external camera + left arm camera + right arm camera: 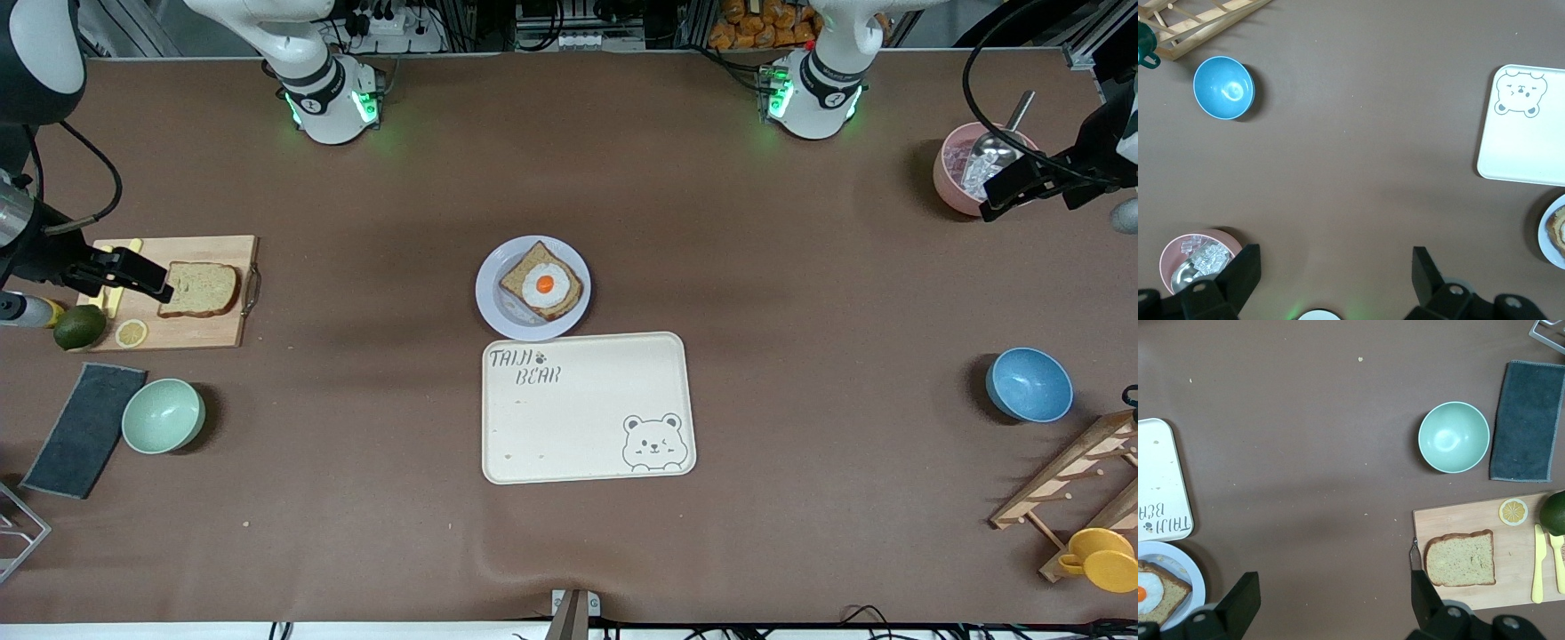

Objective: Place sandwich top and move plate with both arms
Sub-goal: 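Move the right gripper down over the bread slice on the cutting board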

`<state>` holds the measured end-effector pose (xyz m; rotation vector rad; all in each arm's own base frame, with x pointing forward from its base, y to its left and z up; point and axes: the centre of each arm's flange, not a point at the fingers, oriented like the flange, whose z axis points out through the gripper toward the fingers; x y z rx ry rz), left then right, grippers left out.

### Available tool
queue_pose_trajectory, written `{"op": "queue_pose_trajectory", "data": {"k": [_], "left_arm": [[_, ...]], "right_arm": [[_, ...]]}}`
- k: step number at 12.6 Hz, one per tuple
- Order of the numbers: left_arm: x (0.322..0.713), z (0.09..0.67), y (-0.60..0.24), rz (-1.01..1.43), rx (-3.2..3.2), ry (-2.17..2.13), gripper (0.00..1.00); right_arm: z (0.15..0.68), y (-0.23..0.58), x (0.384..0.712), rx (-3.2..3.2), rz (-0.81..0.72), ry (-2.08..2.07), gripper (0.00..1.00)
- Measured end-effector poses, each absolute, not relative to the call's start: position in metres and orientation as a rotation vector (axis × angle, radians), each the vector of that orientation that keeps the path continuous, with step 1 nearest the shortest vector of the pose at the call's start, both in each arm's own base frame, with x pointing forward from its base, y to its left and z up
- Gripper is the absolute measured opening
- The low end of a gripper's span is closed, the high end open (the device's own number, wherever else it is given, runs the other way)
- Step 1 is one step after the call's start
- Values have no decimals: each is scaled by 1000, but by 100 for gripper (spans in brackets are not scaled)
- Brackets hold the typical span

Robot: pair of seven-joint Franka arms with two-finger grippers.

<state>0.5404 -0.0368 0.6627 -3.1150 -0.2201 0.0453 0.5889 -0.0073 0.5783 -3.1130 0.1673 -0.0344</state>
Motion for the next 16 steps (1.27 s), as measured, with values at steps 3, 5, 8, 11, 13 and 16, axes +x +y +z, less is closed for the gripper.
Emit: {"op": "queue_pose_trajectory", "data": {"k": [3, 5, 8, 11, 13, 16], "left_arm": [[541, 662, -36, 47, -3116, -204, 100], [542, 661, -34, 49, -3117, -208, 100], [544, 659, -17, 57, -3120, -254, 100], [545, 658, -14, 61, -3121, -261, 100], [545, 658, -16, 61, -3122, -256, 100], [545, 658, -20, 63, -3123, -242, 100]], "right_arm": [[578, -7, 589, -3113, -34, 168, 100], [578, -8, 589, -3113, -34, 168, 100], [578, -9, 589, -3113, -34, 173, 100], [576, -10, 590, -3113, -27, 173, 100], [570, -13, 591, -3113, -9, 181, 100], [555, -35, 593, -3111, 32, 218, 100]]}}
